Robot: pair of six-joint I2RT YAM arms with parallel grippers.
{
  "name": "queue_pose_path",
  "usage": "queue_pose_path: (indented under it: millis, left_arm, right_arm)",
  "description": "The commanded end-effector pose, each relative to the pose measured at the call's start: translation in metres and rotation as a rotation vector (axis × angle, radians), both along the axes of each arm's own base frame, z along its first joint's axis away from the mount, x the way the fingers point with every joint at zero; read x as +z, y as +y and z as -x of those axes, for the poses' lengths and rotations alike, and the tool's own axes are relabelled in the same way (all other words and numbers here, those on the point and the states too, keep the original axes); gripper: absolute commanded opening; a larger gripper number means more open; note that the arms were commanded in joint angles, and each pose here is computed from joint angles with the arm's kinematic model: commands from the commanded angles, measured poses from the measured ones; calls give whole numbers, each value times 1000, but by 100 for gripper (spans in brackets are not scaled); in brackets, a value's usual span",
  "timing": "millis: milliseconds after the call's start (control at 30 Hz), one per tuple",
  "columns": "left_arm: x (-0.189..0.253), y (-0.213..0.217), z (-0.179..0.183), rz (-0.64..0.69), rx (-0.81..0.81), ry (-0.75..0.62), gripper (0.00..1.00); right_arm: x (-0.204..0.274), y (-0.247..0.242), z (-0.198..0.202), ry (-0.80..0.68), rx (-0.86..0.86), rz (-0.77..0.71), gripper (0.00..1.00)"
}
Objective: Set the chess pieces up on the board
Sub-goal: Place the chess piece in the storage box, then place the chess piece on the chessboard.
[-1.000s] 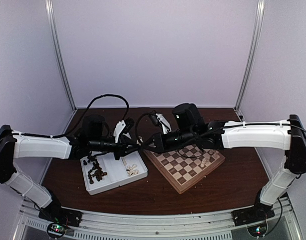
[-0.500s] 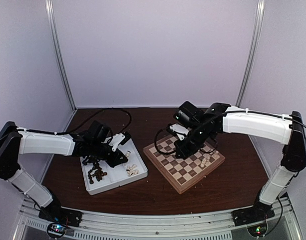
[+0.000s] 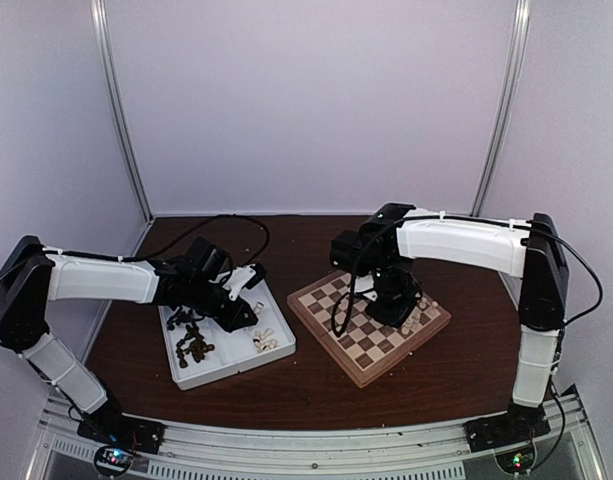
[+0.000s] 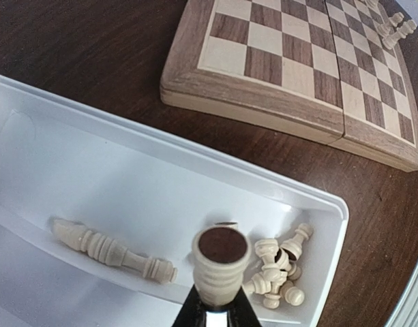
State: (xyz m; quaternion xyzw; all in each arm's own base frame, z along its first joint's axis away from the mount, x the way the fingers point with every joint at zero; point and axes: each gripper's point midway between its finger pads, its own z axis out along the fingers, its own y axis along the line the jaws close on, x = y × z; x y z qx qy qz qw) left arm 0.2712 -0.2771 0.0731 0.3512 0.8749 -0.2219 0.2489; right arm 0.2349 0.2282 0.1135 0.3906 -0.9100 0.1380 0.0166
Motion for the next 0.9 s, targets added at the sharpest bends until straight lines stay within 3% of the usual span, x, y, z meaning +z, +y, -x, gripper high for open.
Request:
queue_pose_path:
  millis: [0, 267, 867]
  left_arm:
    - [9, -2, -4, 14, -9, -23, 11]
    - [18, -5, -3, 43, -13, -37, 22]
    - [50, 4, -1, 85, 9, -133, 26]
  right_arm:
    - [10, -12, -11, -37, 44, 111, 5]
    - [-9, 2, -1, 42, 68, 96, 6]
    - [-34, 8, 16, 133, 87, 125, 10]
